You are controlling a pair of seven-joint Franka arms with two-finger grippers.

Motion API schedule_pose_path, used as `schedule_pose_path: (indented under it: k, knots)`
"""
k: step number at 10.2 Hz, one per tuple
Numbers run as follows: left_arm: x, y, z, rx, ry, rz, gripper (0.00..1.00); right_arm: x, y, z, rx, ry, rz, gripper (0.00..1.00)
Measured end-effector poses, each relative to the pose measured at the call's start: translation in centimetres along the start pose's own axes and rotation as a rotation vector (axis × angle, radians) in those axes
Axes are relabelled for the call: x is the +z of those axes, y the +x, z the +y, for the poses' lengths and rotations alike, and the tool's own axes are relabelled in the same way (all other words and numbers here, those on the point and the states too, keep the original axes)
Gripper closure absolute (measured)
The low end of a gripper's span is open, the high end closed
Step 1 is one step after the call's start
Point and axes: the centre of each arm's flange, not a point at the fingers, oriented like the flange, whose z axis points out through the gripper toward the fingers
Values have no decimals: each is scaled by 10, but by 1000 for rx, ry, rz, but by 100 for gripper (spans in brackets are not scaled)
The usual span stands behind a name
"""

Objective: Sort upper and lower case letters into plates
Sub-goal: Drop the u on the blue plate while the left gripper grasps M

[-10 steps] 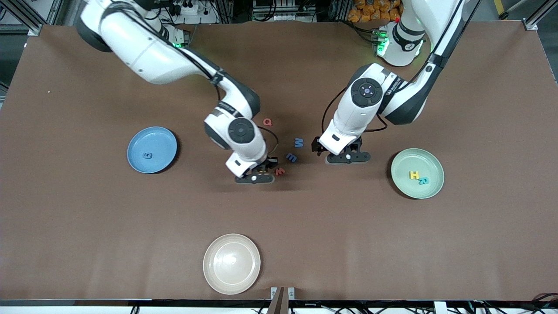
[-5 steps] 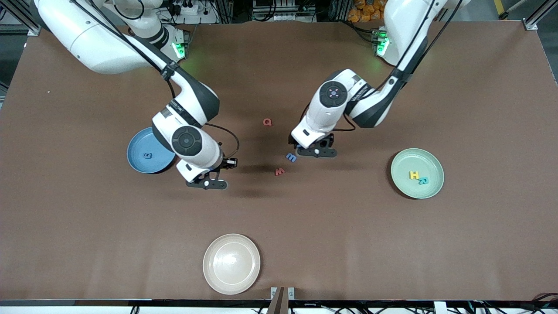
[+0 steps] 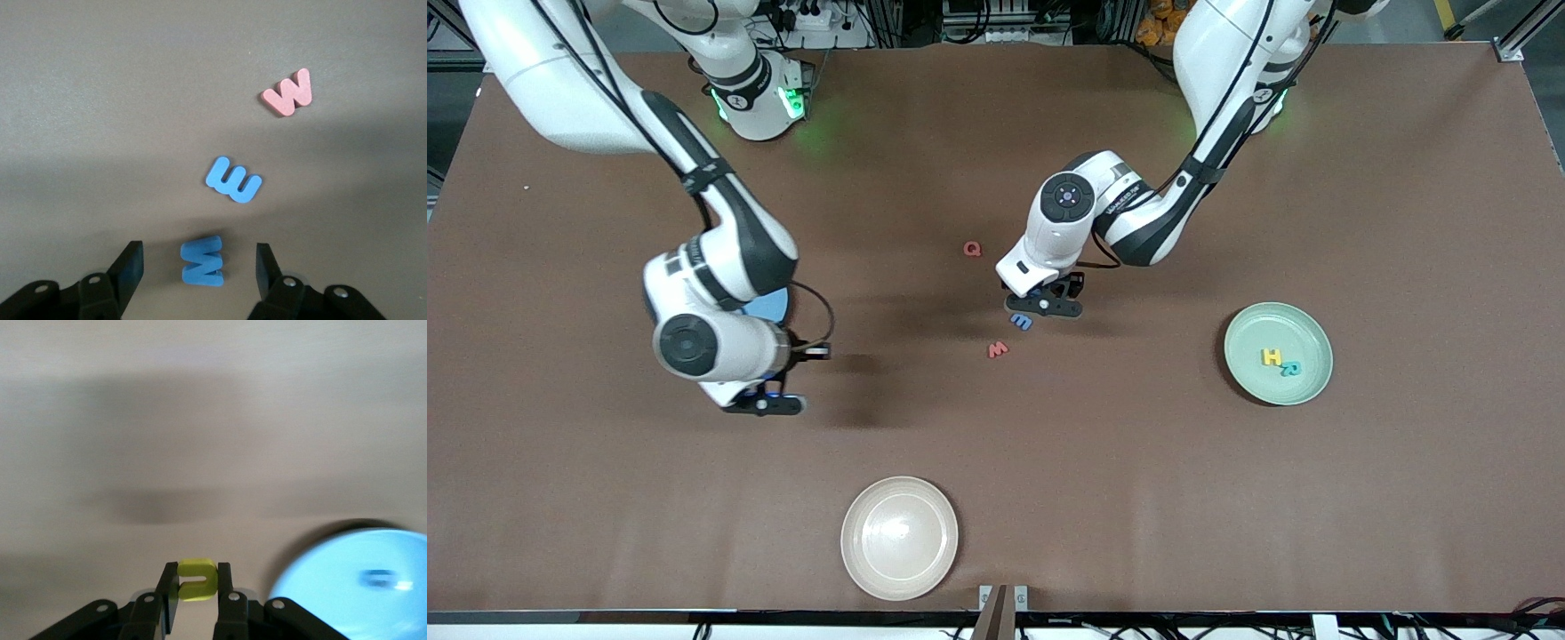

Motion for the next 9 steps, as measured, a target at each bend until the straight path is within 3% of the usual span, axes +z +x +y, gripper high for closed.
schedule_pose_path:
  k: [3, 4, 6, 9]
  knots:
    - [15, -8, 4, 13, 16, -19, 28, -7, -8, 68, 20, -38, -12, 72]
    - [22, -10, 4, 16, 22, -28, 29, -3, -15, 83, 30, -38, 8, 72]
    - [30, -12, 3, 18, 33, -36, 30, 11, -39, 104, 59, -30, 102, 72]
    - [32, -12, 2, 17, 37, -39, 35, 15, -75, 125, 90, -42, 153, 72]
